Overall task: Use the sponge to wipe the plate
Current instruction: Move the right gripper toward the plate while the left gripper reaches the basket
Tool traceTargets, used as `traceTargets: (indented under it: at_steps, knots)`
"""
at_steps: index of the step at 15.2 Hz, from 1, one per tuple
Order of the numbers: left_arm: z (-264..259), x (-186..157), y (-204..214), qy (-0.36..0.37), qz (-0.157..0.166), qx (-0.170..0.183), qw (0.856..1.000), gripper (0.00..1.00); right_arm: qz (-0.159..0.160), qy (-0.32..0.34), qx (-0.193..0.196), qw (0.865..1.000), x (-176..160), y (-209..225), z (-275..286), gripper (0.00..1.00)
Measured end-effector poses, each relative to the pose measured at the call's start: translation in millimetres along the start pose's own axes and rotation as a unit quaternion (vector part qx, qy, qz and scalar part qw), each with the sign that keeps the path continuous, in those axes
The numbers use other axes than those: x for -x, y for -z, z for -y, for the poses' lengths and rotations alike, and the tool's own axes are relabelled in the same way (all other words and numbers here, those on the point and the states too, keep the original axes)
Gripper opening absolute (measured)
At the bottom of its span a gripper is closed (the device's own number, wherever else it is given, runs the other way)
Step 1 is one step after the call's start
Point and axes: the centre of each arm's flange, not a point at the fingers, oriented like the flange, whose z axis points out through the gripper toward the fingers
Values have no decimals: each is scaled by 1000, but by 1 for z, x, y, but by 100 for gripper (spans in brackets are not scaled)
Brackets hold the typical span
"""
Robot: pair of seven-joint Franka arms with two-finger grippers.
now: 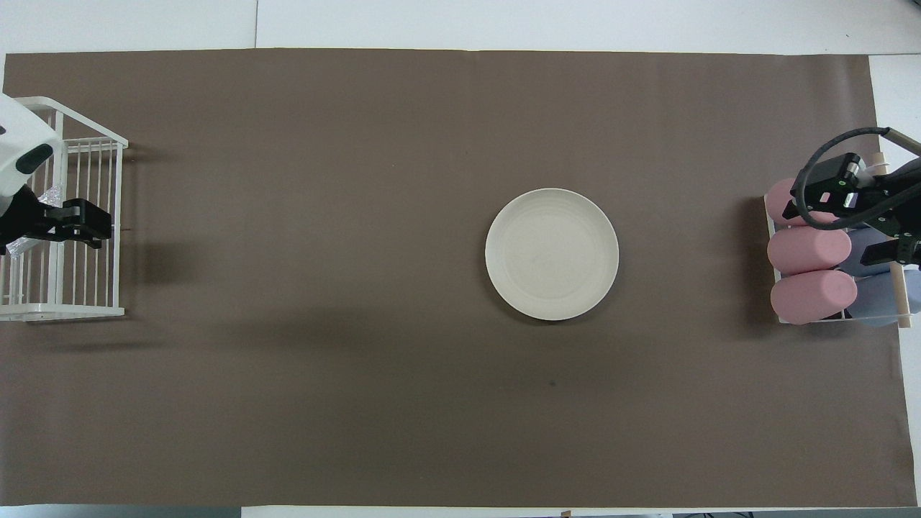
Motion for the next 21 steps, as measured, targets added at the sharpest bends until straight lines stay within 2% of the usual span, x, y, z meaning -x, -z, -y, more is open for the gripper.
traceTargets:
  at_steps: [4, 7, 9, 13, 16, 21]
  knots:
    - [-36, -40, -60, -46, 17, -110, 993, 100, 8, -89, -6, 996, 26, -1, 30, 100]
    - [-43, -65, -99, -75, 25, -197, 977, 100, 31, -186, -22, 982, 49, -1, 54, 100]
    - [-52, -83, -116, -91, 23, -238, 967, 100, 35, -235, -22, 971, 58, -1, 62, 100]
    - [-57, -110, -135, -105, 22, -278, 954, 100, 30, -301, -32, 953, 70, 1, 77, 100]
    - [-54, -110, -139, -105, 29, -283, 953, 100, 32, -340, -29, 939, 78, 0, 84, 100]
    - [-50, -106, -142, -85, 45, -290, 952, 100, 32, -346, -30, 937, 78, 0, 84, 100]
